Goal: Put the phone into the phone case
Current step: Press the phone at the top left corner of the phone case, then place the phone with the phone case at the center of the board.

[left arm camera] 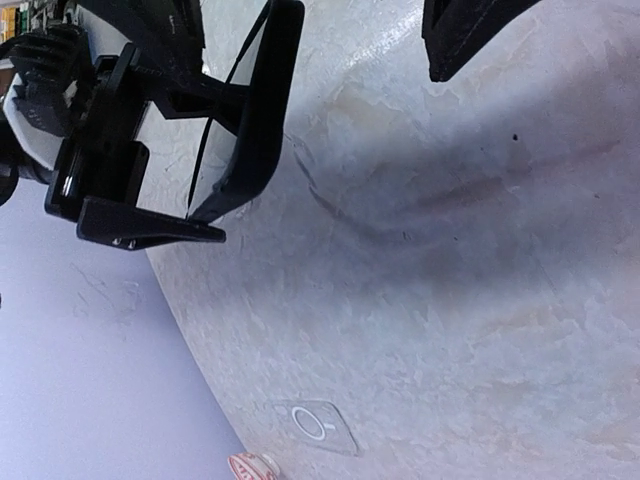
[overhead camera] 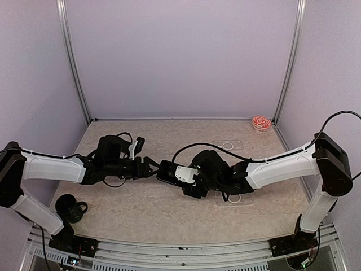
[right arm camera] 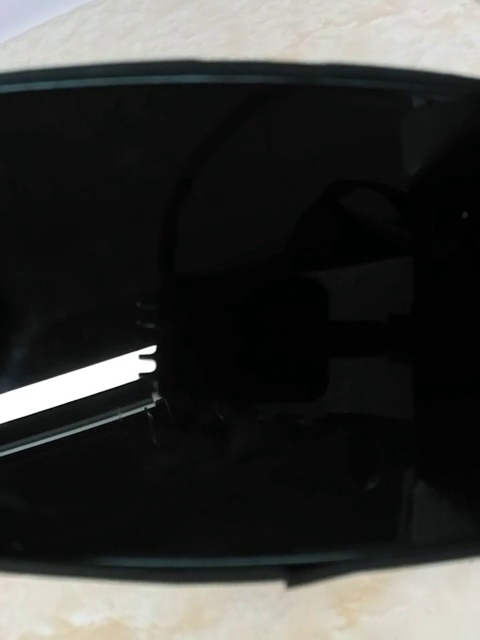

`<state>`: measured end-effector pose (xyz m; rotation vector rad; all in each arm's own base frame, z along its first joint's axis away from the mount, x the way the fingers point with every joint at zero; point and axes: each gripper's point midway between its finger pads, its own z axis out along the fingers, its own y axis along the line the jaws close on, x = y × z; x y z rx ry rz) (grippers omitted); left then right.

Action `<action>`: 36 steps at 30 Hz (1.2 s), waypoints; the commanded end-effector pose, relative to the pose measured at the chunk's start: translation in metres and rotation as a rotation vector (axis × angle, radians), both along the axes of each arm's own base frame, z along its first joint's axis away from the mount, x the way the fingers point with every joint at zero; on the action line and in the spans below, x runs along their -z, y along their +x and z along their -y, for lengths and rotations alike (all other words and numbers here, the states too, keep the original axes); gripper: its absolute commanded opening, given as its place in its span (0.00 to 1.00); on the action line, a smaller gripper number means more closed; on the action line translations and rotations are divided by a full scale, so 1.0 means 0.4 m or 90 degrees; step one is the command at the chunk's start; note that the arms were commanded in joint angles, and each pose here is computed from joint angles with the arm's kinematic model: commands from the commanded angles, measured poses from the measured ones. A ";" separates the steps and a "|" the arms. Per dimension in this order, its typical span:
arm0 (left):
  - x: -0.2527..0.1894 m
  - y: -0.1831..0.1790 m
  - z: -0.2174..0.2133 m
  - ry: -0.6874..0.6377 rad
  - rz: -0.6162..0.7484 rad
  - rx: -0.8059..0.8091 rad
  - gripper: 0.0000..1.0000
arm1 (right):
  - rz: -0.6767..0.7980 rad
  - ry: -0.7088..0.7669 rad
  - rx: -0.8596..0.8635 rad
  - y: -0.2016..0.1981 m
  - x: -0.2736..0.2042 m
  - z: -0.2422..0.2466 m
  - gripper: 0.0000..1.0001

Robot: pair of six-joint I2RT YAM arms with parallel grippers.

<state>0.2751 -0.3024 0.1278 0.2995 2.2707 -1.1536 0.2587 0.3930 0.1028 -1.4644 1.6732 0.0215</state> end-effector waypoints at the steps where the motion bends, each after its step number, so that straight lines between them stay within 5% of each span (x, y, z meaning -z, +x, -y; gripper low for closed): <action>1: -0.043 0.032 -0.056 -0.020 0.025 -0.057 0.78 | 0.018 0.044 0.020 0.025 -0.053 -0.025 0.59; 12: -0.075 0.059 -0.167 -0.027 0.047 -0.155 0.98 | -0.029 0.073 0.119 0.112 -0.060 0.012 0.60; 19: -0.065 0.058 -0.184 -0.024 0.041 -0.168 0.99 | -0.056 0.076 0.183 0.171 -0.051 0.092 0.61; 36: -0.024 0.041 -0.188 -0.026 0.024 -0.163 0.99 | 0.085 -0.135 0.175 0.351 -0.030 0.376 0.66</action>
